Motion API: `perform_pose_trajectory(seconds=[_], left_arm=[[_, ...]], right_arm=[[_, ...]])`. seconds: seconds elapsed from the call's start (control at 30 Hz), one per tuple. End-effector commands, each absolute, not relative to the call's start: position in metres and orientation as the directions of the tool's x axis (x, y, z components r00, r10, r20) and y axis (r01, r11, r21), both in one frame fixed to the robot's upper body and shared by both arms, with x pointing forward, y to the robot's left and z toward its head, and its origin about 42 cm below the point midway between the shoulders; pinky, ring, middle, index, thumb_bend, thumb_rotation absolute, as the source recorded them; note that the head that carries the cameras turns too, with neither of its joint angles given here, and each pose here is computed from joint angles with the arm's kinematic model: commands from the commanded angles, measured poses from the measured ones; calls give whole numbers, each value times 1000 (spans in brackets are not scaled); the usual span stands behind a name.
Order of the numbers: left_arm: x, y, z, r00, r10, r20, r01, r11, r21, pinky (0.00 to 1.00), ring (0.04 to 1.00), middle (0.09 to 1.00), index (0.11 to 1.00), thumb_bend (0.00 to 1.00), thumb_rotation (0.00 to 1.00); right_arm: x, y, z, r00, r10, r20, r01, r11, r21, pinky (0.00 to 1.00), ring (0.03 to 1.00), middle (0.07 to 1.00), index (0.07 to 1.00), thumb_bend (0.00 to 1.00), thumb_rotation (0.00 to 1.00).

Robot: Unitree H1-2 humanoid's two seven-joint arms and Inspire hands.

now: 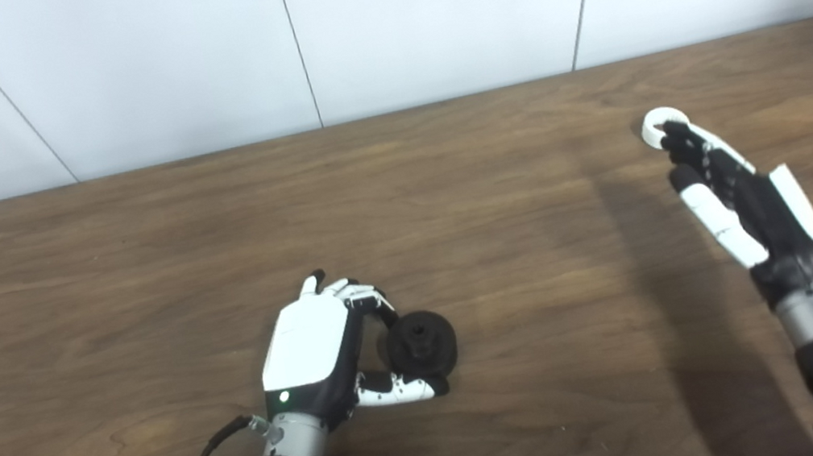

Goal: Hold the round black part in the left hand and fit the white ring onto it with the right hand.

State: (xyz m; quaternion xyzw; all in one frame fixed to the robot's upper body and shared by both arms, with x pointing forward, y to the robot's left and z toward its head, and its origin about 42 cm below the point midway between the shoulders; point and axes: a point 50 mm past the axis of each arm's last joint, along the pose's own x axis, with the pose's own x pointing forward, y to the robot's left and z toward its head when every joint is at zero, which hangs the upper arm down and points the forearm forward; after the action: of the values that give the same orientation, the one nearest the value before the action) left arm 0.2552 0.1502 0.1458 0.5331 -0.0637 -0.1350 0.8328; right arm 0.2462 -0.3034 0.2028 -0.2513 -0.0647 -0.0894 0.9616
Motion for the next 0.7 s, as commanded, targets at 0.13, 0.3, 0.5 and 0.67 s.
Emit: perform_pose_trajectory(seconds=[0.13,0.3,0.5,0.67], left_arm=[[256,158,142,953,-290,-86,193,365,911,1000,865,754,482,524,53],[256,164,141,953,-287,-92,197,359,912,1000,874,759,482,524,53],[256,167,139,953,-289,-95,201,362,910,1000,872,757,481,524,53],[255,167,138,953,-288,-91,198,367,909,1000,869,754,481,524,52]], right_arm=[[269,-321,237,957,-144,251,274,734,-622,702,805,848,846,527,606],[297,-336,245,961,-144,235,272,628,-729,818,884,894,843,674,463],[337,-357,251,970,-156,186,241,529,-814,886,937,923,839,731,339],[366,-374,250,971,-190,143,220,490,-843,846,945,927,829,763,287]])
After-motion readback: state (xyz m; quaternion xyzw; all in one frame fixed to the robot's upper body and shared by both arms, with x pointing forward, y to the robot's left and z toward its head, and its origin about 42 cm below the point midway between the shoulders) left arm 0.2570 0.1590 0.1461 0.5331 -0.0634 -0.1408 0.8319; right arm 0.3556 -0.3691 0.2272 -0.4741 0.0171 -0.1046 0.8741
